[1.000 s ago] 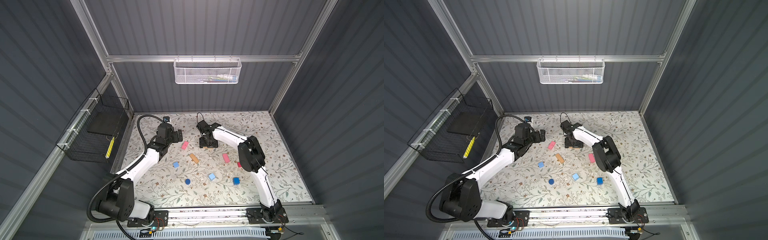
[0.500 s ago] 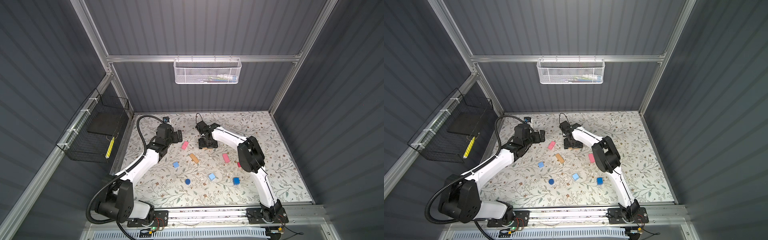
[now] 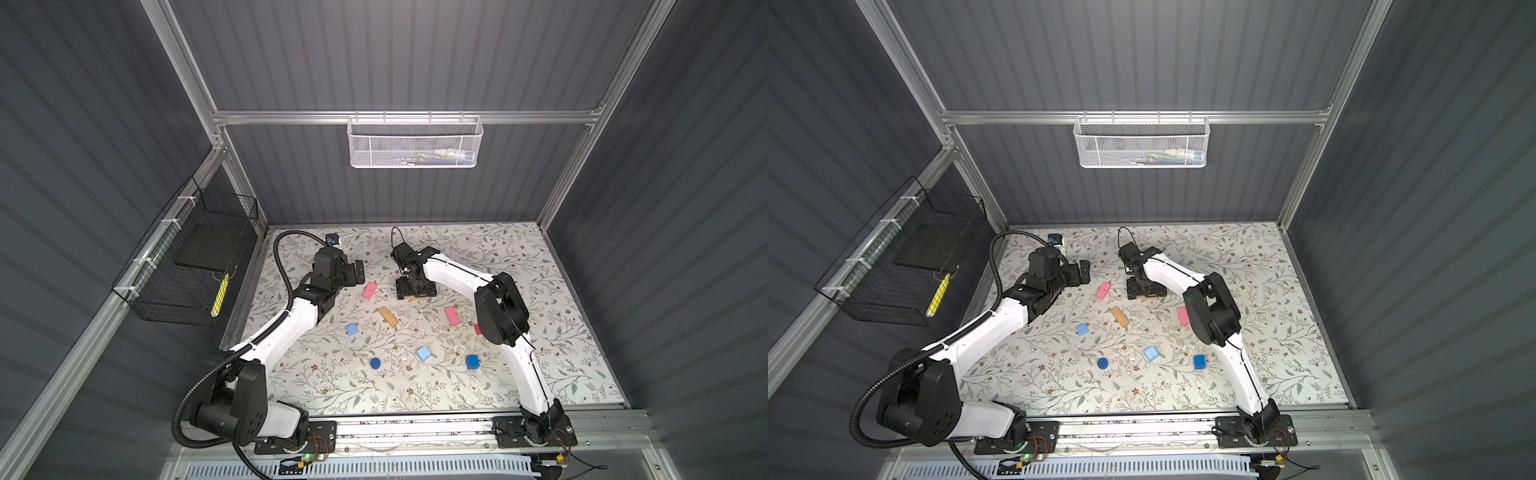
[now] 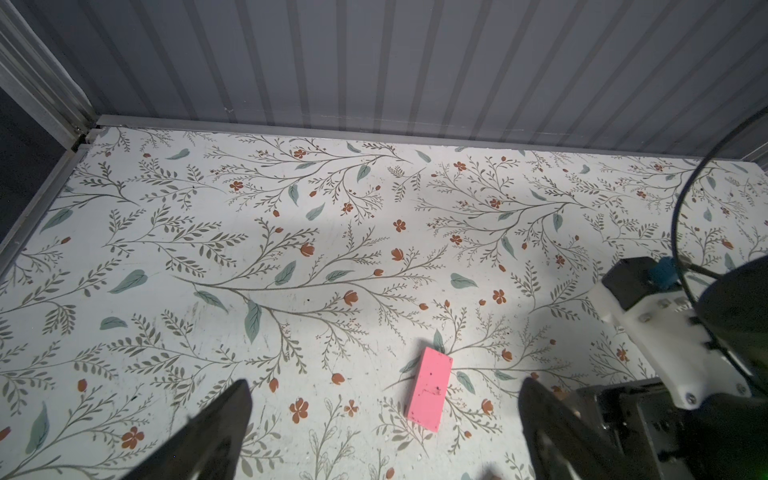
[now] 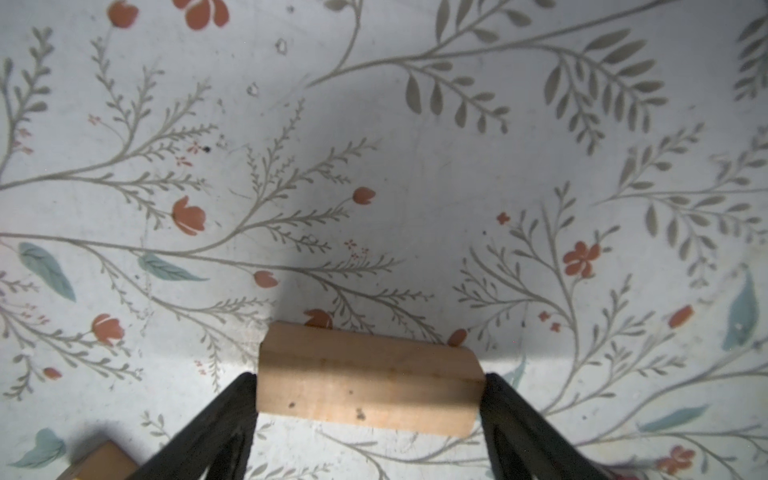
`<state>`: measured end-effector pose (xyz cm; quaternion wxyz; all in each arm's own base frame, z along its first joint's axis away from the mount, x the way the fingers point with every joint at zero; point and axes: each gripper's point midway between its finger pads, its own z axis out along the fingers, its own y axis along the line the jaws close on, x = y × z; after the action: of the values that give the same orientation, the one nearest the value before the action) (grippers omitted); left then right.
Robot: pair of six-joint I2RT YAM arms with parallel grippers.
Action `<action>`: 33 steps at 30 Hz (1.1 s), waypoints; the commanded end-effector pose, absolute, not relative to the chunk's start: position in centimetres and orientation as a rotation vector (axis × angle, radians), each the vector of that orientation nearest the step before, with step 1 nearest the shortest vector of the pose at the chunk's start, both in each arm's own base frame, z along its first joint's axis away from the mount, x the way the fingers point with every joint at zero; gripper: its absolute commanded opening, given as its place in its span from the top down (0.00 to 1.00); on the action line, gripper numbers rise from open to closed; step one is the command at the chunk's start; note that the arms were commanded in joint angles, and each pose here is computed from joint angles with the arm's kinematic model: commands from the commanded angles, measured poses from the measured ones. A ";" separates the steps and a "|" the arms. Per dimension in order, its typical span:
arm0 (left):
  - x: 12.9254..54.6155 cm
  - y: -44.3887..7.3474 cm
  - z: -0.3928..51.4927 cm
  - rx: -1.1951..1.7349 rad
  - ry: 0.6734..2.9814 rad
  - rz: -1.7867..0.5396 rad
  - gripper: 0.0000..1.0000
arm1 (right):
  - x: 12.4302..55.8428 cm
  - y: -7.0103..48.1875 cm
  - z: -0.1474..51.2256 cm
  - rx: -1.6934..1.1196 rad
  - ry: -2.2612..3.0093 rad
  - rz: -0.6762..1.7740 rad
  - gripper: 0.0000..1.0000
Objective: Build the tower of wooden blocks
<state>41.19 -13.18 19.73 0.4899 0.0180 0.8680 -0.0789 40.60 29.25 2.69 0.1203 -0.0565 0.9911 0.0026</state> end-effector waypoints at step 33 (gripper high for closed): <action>41.0 -12.6 19.6 0.044 2.118 -0.160 0.00 | 40.2 30.1 4.4 -0.240 2.885 0.063 0.01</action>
<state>41.20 -13.11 19.72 0.4902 0.0170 0.8680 -0.0771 40.23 29.77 2.63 0.1108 -0.0831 0.9902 0.0151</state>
